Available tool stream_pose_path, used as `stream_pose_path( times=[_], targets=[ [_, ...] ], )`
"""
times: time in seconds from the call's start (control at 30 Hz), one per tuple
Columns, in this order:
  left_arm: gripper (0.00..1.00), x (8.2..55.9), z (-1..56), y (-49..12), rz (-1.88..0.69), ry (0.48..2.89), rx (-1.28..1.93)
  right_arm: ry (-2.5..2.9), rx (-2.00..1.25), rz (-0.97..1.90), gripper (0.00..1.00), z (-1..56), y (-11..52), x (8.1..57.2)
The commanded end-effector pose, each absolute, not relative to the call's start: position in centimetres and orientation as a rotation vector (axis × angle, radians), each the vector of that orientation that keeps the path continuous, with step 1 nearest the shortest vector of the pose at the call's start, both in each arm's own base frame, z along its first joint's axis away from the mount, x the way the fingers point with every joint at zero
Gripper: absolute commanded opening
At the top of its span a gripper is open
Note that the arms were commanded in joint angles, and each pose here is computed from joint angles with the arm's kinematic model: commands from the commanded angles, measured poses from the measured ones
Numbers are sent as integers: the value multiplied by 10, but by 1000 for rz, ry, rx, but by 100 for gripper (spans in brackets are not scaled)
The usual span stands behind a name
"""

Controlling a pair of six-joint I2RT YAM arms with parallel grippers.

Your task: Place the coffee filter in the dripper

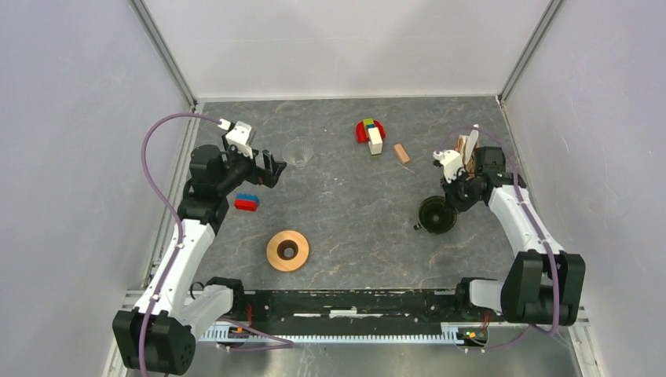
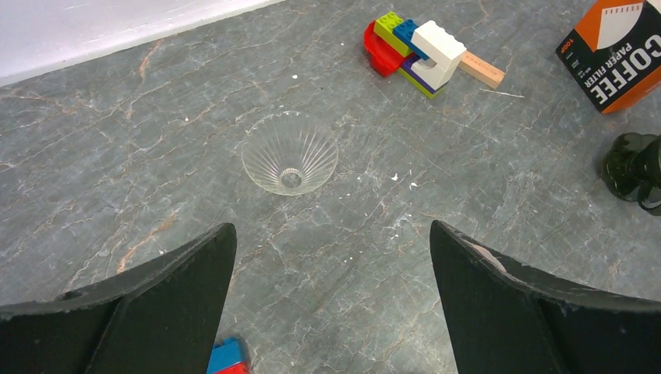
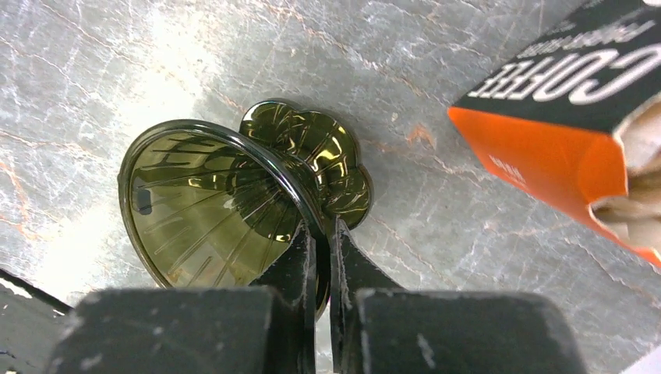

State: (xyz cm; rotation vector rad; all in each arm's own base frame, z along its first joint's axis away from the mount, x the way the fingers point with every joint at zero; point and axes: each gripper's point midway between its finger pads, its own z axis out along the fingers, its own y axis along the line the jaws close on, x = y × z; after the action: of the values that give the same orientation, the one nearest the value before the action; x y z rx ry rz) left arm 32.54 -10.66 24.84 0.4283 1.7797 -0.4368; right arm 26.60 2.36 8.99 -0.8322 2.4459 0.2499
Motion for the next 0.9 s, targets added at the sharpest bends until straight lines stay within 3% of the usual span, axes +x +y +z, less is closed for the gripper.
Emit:
stream_pose_path(
  times=[0.0, 0.3, 0.5, 0.87],
  targets=[
    [100, 328, 254, -109, -439, 1741, 444, 2371, -857, 367, 0, 102, 54, 289],
    [100, 327, 238, -112, -424, 1771, 550, 2210, -1077, 647, 0, 104, 179, 304],
    [100, 299, 204, -113, -421, 1871, 762, 2184, -1169, 779, 0, 95, 248, 306],
    [100, 274, 161, -100, -353, 1970, 922, 2305, -1186, 732, 1, 88, 272, 321]
  ],
)
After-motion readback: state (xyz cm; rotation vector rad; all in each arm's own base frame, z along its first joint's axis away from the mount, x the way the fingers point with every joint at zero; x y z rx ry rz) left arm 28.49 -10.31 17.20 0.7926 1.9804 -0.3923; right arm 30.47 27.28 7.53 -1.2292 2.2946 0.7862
